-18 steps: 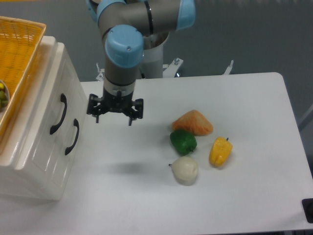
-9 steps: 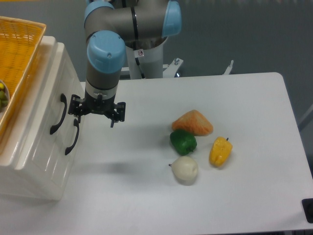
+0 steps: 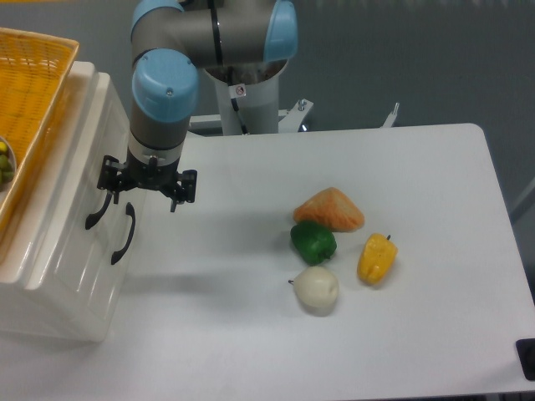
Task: Slide the top white drawer open
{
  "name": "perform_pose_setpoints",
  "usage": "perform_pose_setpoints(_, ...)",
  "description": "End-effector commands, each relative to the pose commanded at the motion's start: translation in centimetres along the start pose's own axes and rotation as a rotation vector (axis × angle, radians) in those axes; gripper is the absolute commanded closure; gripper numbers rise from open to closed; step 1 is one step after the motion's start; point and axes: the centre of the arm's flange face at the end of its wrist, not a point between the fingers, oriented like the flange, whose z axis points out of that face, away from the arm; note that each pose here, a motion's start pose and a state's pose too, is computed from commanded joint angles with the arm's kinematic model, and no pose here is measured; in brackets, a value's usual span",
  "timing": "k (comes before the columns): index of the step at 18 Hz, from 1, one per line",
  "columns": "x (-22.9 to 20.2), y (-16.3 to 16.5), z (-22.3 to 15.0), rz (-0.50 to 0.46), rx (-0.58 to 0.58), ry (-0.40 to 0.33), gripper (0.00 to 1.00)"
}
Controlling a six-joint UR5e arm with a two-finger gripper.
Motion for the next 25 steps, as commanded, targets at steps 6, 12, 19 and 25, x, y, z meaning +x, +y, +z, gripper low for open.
perform_pose_setpoints(6, 0.72, 0.4, 0.43, 0.008, -0.023, 0.004, 0.0)
perform_pose_setpoints(12, 0.66, 0.4, 0.43, 0.008, -0.024, -0.002, 0.0)
perform_pose_setpoints(19, 0.67, 0.42, 0.34, 0.01, -0.021, -0.005, 0.0)
perform_pose_setpoints(25, 0.73, 0.44, 0.37, 0.013, -0.022, -0.006, 0.0)
